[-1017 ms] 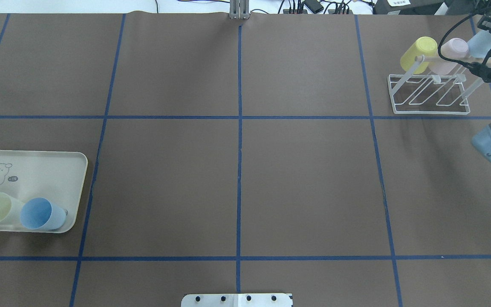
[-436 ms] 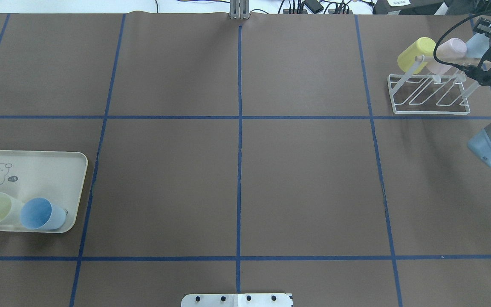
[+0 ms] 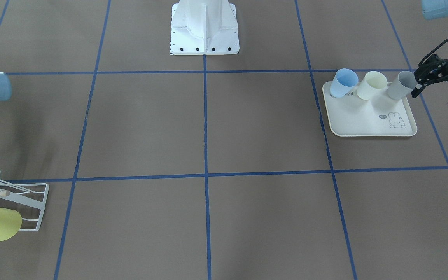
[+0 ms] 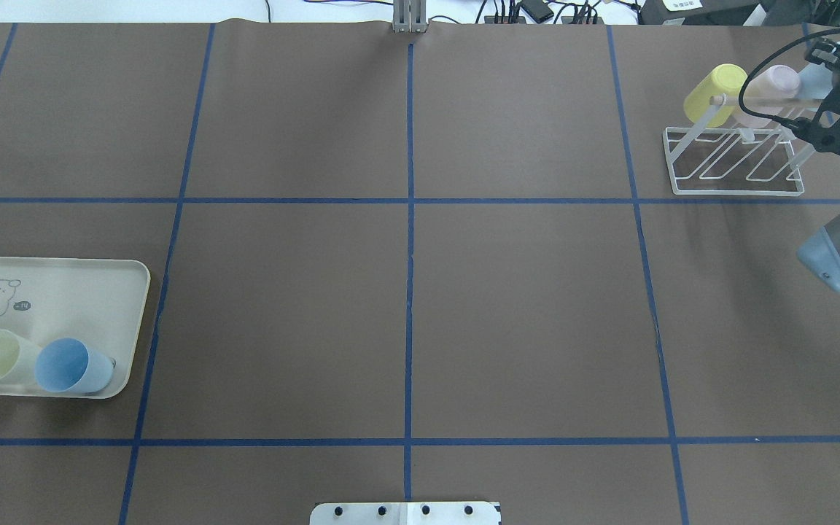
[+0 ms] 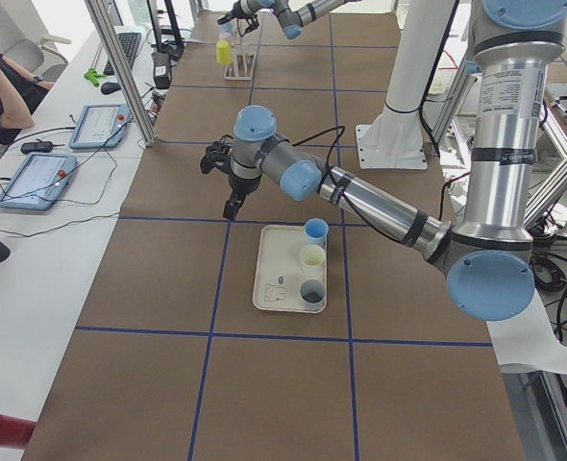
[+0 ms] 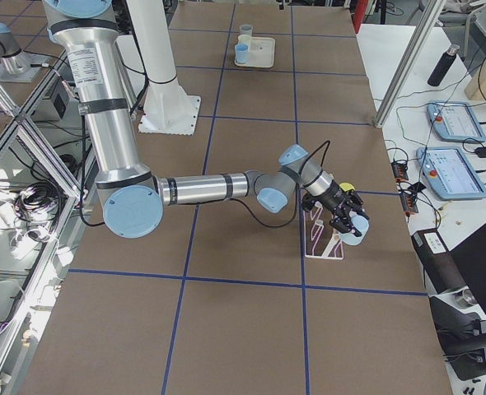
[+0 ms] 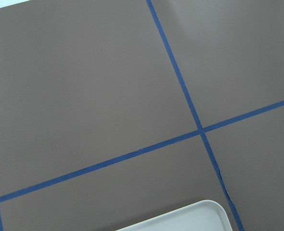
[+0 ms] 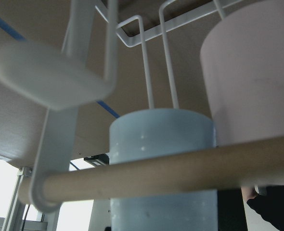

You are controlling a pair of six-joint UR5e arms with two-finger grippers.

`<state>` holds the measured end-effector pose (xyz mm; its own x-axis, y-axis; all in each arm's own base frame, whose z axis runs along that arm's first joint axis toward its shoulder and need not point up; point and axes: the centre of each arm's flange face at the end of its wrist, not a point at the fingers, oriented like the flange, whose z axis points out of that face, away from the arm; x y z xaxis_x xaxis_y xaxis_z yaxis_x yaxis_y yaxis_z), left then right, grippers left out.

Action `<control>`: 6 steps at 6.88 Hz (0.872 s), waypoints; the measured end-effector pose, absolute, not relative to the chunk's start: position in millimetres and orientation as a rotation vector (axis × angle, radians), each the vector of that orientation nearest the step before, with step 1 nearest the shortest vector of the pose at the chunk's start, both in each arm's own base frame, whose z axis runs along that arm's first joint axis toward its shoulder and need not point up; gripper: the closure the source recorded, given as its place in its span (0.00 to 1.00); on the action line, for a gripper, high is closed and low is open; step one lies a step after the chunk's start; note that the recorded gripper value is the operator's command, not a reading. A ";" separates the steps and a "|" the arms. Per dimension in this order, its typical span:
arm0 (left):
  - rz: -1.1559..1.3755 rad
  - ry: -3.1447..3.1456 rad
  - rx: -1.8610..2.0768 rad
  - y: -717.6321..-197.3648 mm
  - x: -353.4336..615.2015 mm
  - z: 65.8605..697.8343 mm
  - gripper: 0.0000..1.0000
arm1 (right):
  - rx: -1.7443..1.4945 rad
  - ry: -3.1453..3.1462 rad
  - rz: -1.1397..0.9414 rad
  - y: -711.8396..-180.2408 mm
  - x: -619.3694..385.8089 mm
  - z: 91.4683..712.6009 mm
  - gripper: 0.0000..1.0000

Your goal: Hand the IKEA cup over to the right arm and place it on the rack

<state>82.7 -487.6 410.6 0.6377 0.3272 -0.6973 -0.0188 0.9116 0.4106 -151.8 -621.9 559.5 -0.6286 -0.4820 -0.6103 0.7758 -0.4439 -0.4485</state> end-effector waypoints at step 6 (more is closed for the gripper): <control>0.204 0.862 0.385 -488.4 83.6 411.5 0.00 | 0.521 0.953 -2.095 -621.1 -160.9 562.8 0.36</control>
<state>83.6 -488.4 411.5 0.6376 0.3271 -0.6975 -0.0202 0.9122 0.4093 -160.9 -621.1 562.8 -0.6266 -0.4727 -0.6196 0.7777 -0.4309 -0.4577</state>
